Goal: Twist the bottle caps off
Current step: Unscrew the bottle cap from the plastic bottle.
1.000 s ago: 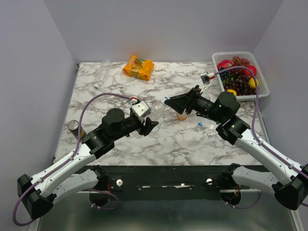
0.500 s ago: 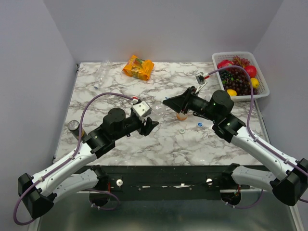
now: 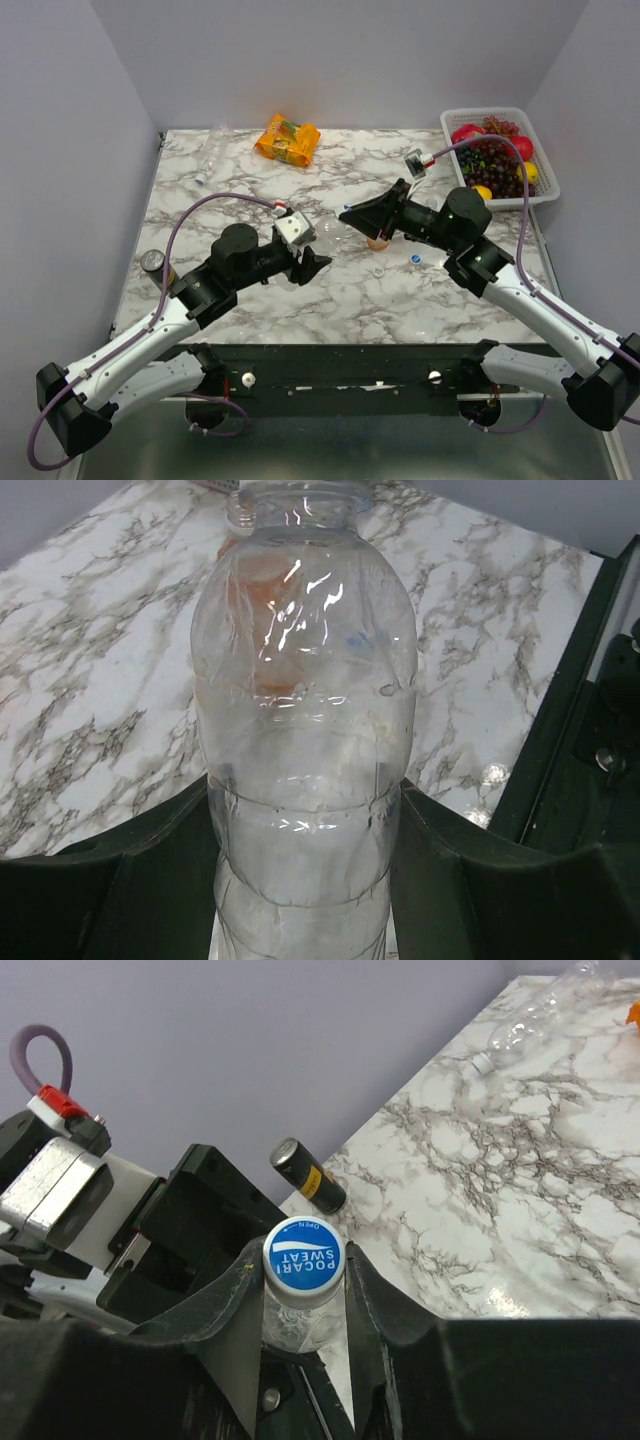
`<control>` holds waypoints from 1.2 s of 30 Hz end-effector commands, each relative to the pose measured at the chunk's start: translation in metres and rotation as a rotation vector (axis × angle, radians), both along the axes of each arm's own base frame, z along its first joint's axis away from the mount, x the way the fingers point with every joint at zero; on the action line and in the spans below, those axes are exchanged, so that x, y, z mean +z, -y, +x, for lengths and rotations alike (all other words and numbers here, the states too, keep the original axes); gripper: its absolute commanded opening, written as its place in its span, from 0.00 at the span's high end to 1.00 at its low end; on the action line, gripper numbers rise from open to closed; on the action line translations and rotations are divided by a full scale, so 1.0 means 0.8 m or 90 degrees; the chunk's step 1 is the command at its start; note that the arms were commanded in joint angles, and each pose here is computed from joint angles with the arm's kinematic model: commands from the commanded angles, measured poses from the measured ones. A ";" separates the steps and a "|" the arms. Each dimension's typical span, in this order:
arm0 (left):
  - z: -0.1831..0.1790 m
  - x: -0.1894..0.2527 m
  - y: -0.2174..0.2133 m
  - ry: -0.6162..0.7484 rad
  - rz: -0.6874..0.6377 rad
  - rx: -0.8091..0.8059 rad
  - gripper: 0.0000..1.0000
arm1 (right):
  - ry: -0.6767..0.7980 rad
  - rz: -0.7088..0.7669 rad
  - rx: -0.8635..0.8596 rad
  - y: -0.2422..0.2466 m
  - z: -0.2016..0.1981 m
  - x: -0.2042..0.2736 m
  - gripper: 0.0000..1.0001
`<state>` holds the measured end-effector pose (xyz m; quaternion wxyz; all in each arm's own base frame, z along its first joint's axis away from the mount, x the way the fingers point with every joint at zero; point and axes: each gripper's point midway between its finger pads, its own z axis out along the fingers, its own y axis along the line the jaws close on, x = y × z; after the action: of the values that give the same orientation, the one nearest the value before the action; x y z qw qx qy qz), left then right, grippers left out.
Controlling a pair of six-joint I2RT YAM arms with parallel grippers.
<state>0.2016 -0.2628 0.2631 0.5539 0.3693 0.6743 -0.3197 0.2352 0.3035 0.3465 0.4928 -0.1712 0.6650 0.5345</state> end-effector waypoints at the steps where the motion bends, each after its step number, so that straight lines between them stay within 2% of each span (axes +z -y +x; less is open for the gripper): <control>1: -0.057 0.027 0.030 0.015 -0.040 -0.187 0.59 | 0.101 -0.032 0.125 -0.010 -0.037 0.004 0.97; 7: -0.118 0.047 0.037 0.006 -0.089 -0.380 0.59 | 0.168 -0.046 0.233 -0.006 -0.074 -0.001 0.98; 11: -0.144 0.058 0.034 -0.003 -0.112 -0.467 0.59 | 0.198 -0.054 0.297 -0.001 -0.094 -0.010 0.97; 15: -0.153 0.065 0.031 -0.010 -0.130 -0.505 0.59 | 0.204 -0.054 0.350 0.004 -0.109 -0.016 0.96; 20: -0.152 0.067 0.030 -0.014 -0.135 -0.509 0.59 | 0.209 -0.055 0.362 0.006 -0.112 -0.019 0.92; 23: -0.146 0.063 0.032 -0.020 -0.133 -0.493 0.60 | 0.210 -0.056 0.354 0.007 -0.110 -0.018 0.84; 26: -0.134 0.059 0.034 -0.017 -0.121 -0.460 0.60 | 0.212 -0.056 0.327 0.010 -0.104 -0.014 0.65; 27: -0.132 0.054 0.033 -0.025 -0.112 -0.453 0.60 | 0.216 -0.055 0.307 0.013 -0.100 -0.011 0.56; 29: -0.124 0.054 0.033 -0.011 -0.105 -0.428 0.60 | 0.228 -0.053 0.286 0.019 -0.102 -0.007 0.46; 30: -0.122 0.055 0.032 -0.008 -0.104 -0.419 0.60 | 0.232 -0.052 0.267 0.021 -0.098 -0.004 0.37; 33: -0.116 0.056 0.029 0.010 -0.101 -0.396 0.60 | 0.242 -0.060 0.236 0.030 -0.099 0.000 0.27; 36: -0.110 0.060 0.026 0.025 -0.104 -0.370 0.60 | 0.241 -0.072 0.213 0.037 -0.099 0.001 0.23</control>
<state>0.1083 -0.2861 0.2819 0.4174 0.5028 0.5370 -0.5335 0.1476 0.2829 0.3508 0.4783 -0.4242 0.5261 0.5608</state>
